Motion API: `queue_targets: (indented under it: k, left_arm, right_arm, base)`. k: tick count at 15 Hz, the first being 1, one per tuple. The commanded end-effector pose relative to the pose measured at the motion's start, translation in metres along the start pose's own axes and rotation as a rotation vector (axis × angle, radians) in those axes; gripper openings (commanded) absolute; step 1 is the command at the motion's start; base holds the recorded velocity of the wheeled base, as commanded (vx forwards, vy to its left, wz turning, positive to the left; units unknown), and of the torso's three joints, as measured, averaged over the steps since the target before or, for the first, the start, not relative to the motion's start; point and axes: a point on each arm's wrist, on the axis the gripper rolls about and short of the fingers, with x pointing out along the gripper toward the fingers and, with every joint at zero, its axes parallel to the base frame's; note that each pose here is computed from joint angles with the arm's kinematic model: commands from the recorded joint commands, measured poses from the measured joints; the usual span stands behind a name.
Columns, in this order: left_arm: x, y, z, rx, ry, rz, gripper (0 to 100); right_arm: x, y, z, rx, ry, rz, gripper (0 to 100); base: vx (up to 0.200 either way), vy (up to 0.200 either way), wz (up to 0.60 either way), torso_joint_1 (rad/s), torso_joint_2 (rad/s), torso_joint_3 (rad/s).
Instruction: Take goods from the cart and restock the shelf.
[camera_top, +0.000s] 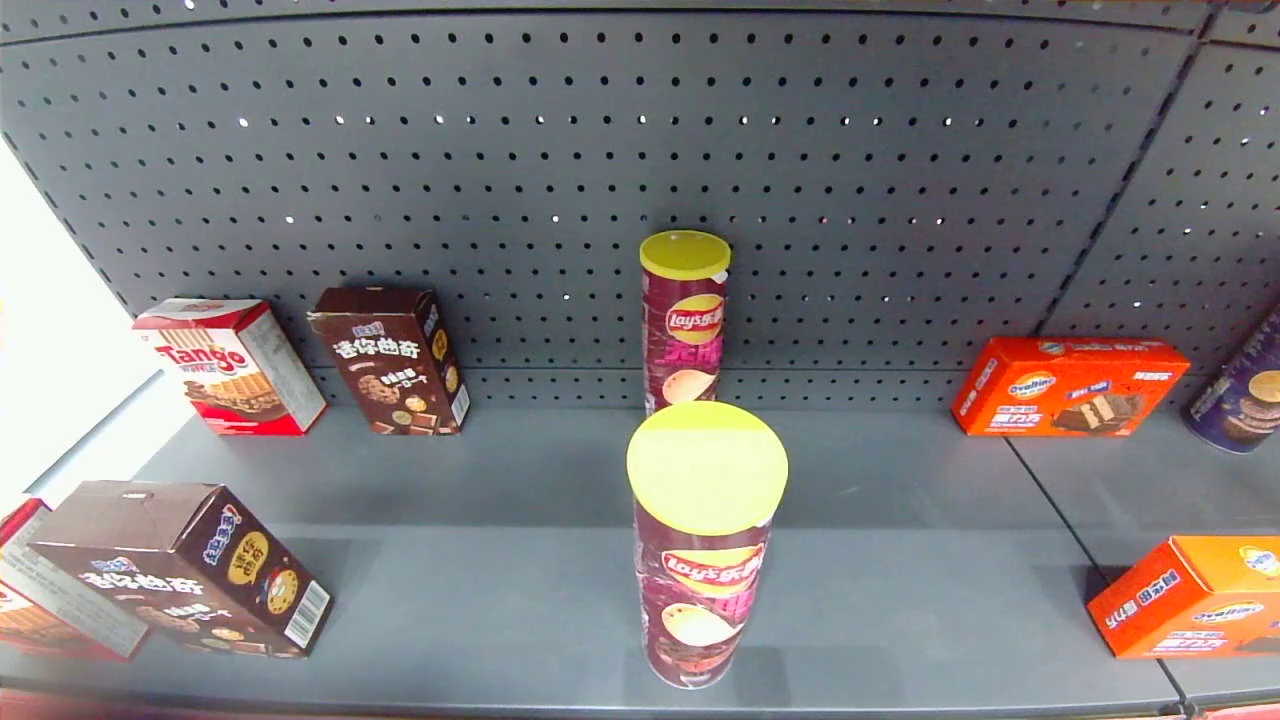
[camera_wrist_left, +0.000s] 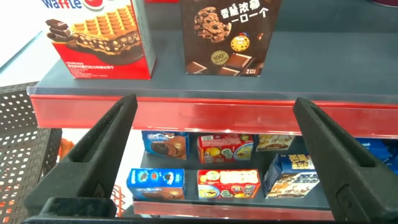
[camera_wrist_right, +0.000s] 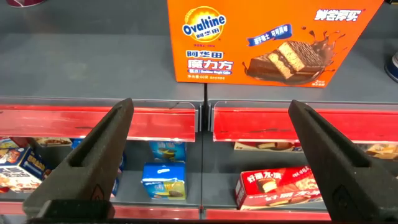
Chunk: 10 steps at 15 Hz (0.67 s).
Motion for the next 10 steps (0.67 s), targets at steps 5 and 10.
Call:
queue_targets:
  k: [5,10]
  left_arm:
    - [0.0001,0.0,0.0,0.0,0.001,0.0,100]
    - [0.0001,0.0,0.0,0.0,0.001,0.0,100]
  right_arm:
    - [0.0001,0.0,0.0003,-0.002,0.001,0.001,100]
    - [0.0001,0.0,0.0003,0.002,0.001,0.001,100]
  base:
    - [0.0,0.0,0.0,0.0,0.0,0.0]
    - [0.0,0.0,0.0,0.0,0.0,0.0]
